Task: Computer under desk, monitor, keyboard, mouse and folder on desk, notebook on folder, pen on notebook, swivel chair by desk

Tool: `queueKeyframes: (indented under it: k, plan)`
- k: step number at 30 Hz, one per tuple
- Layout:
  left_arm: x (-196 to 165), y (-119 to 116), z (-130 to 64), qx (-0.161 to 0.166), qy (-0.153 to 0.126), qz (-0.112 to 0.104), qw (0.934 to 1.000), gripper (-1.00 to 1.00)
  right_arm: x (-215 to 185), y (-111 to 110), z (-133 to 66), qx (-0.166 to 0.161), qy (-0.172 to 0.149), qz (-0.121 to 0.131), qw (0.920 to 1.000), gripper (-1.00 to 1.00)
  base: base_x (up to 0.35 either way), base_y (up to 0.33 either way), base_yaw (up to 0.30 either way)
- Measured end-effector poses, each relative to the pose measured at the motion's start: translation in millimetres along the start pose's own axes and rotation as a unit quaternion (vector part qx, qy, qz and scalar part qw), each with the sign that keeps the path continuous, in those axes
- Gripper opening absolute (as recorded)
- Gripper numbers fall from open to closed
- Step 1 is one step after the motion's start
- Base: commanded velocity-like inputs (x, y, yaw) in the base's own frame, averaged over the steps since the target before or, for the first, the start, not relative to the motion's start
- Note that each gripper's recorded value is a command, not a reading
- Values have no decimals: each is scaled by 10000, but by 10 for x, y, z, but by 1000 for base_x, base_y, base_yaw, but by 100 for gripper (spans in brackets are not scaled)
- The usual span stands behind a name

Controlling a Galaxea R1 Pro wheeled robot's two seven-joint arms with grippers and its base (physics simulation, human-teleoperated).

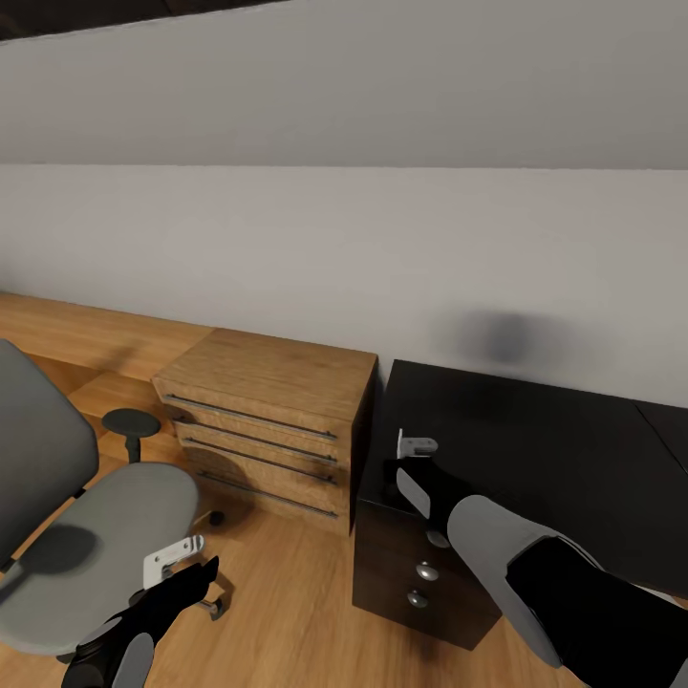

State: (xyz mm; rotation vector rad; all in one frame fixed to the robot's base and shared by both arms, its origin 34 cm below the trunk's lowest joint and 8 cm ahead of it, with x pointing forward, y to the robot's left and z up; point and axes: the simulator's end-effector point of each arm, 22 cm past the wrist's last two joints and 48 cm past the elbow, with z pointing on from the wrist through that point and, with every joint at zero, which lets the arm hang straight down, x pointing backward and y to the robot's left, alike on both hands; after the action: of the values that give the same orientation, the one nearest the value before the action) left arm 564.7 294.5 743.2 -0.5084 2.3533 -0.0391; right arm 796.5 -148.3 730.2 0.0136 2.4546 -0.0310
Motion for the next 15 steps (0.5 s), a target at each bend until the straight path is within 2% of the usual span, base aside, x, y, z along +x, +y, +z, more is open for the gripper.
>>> queueKeyframes:
  k: [15]
  plan:
    - [0,-1,0,1,0,-1,10000,100,6,15,-4,-25,34,21,10000,-100,0,0,0]
